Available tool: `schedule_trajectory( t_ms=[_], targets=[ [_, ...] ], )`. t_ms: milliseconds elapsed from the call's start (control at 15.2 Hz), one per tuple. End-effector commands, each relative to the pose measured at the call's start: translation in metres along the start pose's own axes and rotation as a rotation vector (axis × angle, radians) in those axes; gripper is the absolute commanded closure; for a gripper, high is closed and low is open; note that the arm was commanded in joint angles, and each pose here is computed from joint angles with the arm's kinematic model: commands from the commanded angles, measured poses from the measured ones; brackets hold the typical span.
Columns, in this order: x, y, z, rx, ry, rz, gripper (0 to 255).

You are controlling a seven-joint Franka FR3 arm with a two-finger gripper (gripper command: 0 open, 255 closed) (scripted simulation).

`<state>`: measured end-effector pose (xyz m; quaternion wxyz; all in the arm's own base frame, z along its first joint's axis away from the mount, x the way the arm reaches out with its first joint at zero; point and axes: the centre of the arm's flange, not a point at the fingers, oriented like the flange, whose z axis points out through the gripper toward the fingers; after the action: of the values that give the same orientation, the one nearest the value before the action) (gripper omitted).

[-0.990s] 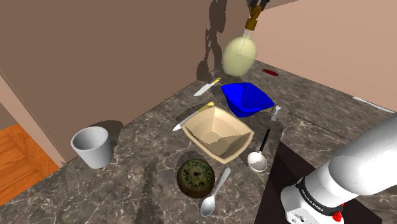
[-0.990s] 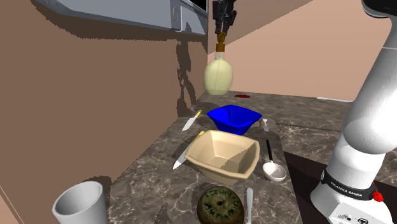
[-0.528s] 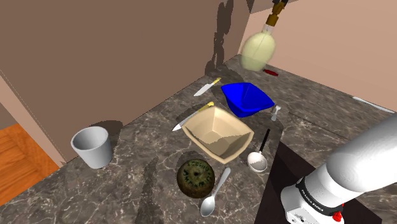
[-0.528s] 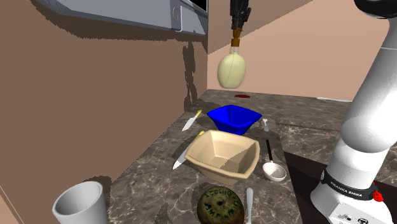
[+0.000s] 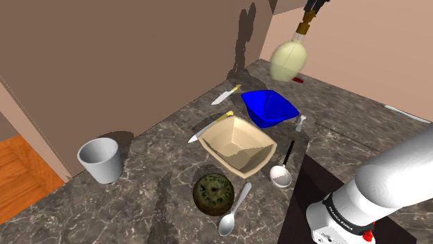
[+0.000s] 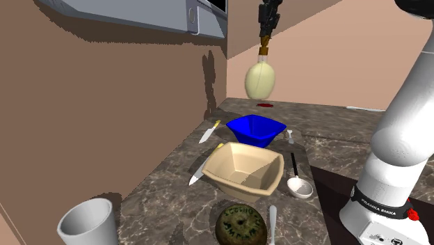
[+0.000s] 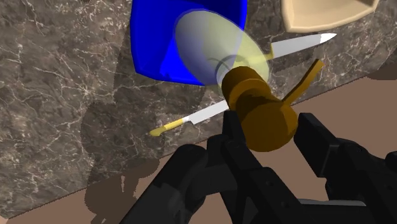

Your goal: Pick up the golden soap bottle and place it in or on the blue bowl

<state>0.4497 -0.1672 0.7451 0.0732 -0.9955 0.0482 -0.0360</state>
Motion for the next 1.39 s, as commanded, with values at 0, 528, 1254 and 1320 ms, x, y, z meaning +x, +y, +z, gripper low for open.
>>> schedule_trajectory(
  t_ms=[0, 528, 1254, 1320],
  targets=[
    [-0.001, 0.002, 0.010, 0.000, 0.001, 0.000, 255],
    [-0.003, 0.008, 0.052, 0.000, 0.001, 0.000, 255],
    [-0.007, 0.017, 0.109, 0.000, 0.001, 0.000, 255],
    [-0.007, 0.018, 0.114, 0.000, 0.001, 0.000, 255]
  ],
)
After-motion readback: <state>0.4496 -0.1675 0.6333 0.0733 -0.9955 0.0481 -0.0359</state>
